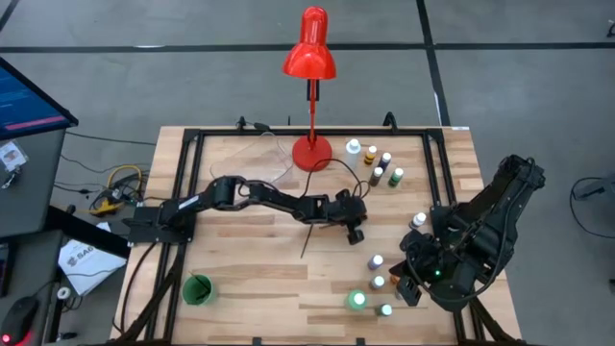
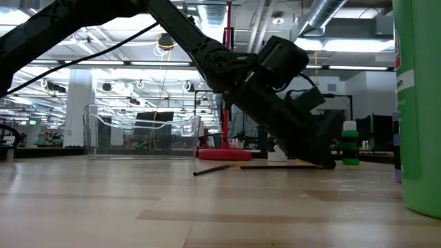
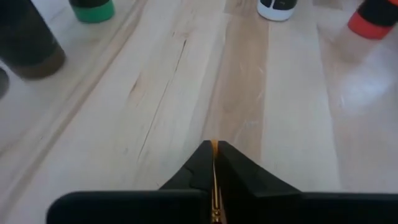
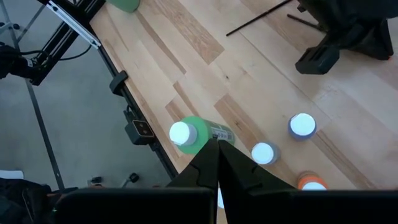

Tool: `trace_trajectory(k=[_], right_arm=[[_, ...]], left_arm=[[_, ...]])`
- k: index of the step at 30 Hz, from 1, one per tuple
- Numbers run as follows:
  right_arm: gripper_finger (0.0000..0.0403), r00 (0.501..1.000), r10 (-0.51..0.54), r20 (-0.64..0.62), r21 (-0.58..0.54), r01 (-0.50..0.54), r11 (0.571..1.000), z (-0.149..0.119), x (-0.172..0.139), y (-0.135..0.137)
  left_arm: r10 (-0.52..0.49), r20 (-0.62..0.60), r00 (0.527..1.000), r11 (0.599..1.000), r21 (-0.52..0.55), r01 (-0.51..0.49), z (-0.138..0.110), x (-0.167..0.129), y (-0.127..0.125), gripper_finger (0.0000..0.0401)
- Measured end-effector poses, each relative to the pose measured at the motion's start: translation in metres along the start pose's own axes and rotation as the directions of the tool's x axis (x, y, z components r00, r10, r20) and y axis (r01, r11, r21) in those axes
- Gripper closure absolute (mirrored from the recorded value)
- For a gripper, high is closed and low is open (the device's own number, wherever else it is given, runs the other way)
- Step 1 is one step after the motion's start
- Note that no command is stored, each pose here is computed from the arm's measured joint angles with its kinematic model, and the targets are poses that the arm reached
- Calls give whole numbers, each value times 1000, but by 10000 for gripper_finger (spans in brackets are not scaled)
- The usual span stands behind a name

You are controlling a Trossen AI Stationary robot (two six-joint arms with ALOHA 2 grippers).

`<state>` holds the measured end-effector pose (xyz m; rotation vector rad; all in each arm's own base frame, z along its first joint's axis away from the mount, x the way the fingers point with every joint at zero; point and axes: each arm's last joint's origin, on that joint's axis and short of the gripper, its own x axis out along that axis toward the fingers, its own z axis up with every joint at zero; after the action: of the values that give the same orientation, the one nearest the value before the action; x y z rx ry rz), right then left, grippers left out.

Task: Pick & Place Paint Supplies
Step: Put the black paintbrush into the green cup

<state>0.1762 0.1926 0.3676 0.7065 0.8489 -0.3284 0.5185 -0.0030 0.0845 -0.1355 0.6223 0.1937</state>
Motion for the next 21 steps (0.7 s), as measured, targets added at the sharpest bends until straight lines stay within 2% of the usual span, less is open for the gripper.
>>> trace_trajectory(k=[5, 11, 15, 18, 21], right_arm=[[403, 1000, -1, 0, -17, 1, 1000, 0, 0, 0], [403, 1000, 0, 0, -23, 0, 1000, 0, 0, 0], [403, 1000, 1, 5, -23, -1, 1000, 0, 0, 0], [403, 1000, 1, 28, -22, 0, 1000, 1, 0, 0], [403, 999, -1, 52, -23, 2, 1000, 1, 0, 0]], left_arm=[[-55, -48, 997, 996, -69, 52, 3, -6, -1, 400], [-126, -64, 990, 990, -66, 122, 19, -30, -17, 401], [-138, 6, 990, 989, -58, 139, 45, -61, -27, 401], [-120, 27, 992, 991, -55, 121, 52, -86, -31, 401], [-137, 68, 988, 986, -91, 143, 64, -126, -33, 401]])
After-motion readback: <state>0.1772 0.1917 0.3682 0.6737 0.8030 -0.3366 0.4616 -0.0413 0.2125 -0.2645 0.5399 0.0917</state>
